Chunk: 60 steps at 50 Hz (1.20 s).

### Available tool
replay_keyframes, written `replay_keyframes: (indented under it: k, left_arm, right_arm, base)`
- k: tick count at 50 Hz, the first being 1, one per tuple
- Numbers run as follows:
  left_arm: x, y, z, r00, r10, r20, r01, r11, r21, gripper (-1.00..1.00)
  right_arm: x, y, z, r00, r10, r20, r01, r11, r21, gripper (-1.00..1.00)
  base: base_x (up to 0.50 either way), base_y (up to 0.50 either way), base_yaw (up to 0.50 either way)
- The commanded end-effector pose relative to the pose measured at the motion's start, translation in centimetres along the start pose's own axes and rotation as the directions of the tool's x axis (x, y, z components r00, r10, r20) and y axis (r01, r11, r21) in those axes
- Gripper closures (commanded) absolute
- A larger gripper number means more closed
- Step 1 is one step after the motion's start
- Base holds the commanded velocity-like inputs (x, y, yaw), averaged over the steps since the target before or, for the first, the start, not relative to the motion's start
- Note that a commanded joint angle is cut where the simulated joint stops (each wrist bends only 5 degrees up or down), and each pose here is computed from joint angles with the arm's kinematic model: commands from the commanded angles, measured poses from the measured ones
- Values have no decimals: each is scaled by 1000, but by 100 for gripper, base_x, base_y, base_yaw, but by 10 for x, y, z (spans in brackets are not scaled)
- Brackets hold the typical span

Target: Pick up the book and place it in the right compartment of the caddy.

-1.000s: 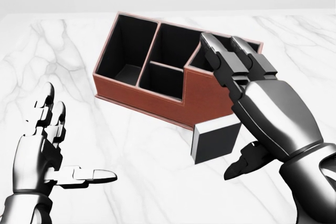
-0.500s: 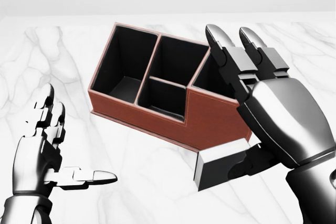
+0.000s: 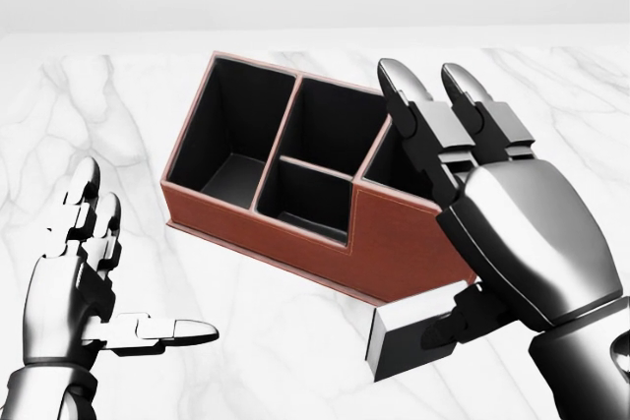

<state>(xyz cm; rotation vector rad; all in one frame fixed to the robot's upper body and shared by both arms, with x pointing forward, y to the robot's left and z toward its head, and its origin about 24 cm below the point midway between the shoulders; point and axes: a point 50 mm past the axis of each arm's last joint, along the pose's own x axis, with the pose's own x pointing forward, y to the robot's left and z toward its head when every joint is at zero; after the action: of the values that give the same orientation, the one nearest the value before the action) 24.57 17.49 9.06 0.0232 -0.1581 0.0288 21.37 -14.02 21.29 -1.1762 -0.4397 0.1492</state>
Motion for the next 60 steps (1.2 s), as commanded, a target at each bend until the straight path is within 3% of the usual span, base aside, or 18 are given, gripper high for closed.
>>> replay_keyframes:
  k: [1, 10, 18, 26, 27, 30, 38, 60]
  left_arm:
    - [0, 0, -1, 1000, 0, -6, 0, 1000, -1, -100]
    - [1, 1, -5, 1000, -1, -20, 1, 1000, -2, -100]
    - [0, 2, -6, 1000, 2, -22, -2, 1000, -5, -100]
    - [1, 5, -8, 1000, 10, -25, -10, 1000, -8, -100]
    - [1, 5, -8, 1000, 11, -26, -11, 1000, -9, -100]
    - [2, 5, -9, 1000, 12, -27, -13, 1000, -9, -100]
    - [2, 5, -11, 999, 13, -31, -13, 1000, -11, -100]
    - [2, 8, -14, 999, 23, -38, -24, 1000, -12, -100]
  right_arm:
    - [-4, -2, 9, 1000, -19, 21, 20, 1000, -16, -100]
    - [-3, 1, 14, 1000, -18, 10, 19, 999, -38, -100]
    - [-1, 20, 12, 997, 62, -36, -63, 997, -35, -99]
    - [-1, 40, 12, 988, 144, -62, -145, 989, -17, -76]
    - [-1, 41, 13, 987, 147, -61, -148, 989, -15, -63]
    - [-2, 43, 15, 986, 157, -62, -158, 987, -13, -51]
    - [-2, 48, 20, 983, 177, -43, -178, 984, -24, -29]
    - [0, 61, 19, 971, 236, -36, -238, 969, -65, -24]
  base:
    - [0, 0, 0]
    - [0, 0, 0]
    - [0, 0, 0]
    - [0, 0, 0]
    - [0, 0, 0]
    - [0, 0, 0]
    - [0, 0, 0]
    - [0, 0, 0]
